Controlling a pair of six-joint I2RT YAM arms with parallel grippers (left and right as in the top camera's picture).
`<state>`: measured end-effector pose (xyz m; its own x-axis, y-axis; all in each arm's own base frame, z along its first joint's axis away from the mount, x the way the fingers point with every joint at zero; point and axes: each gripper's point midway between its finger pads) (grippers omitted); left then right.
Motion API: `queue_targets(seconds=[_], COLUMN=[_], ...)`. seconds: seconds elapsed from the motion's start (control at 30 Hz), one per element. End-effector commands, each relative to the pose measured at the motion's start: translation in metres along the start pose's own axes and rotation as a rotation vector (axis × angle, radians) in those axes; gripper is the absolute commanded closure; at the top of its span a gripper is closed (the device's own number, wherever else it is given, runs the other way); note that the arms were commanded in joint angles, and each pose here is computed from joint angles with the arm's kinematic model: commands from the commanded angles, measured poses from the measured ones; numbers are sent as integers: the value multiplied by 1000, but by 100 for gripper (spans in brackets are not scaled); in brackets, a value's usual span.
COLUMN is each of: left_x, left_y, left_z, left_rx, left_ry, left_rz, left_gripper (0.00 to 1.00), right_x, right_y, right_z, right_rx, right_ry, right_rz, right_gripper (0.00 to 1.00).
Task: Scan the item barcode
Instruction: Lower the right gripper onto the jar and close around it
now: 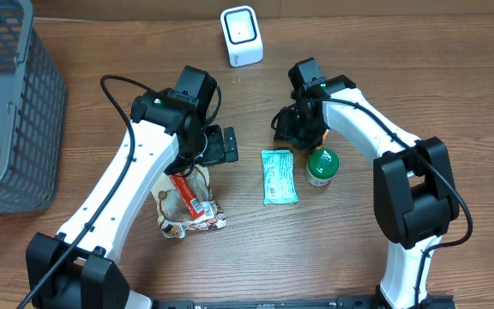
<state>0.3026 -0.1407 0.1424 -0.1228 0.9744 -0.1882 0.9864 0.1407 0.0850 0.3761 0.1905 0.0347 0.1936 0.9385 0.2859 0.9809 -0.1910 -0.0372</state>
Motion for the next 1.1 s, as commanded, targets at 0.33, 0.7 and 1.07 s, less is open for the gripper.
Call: queue_targets(seconds=[0.33, 0.7, 1.07], left_x=[-2, -2, -2], left_y=[0, 0, 0], left_z=[-1, -1, -1], left_rx=[-1, -1, -1], left_ry=[-5, -5, -4], left_rz=[-11, -11, -11], left_gripper=[0, 0, 0], right_x=[-3, -23, -63], right_y=[-16, -17, -37], right_z=[-46, -115, -105], right_rx=[0, -117, -63], right_ry=[-51, -207, -358], right_rz=[-80, -22, 136], right_gripper=[48, 10, 0])
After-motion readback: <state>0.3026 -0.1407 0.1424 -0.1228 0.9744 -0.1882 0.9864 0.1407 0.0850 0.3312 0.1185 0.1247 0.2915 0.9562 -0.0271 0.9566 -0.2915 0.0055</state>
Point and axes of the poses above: each gripper's point midway between its finger pads, its own z axis out along the fingers, its own x axis along the line the jaws close on, y = z × x, and after that the axes turned 2 degrees about z, right-handed
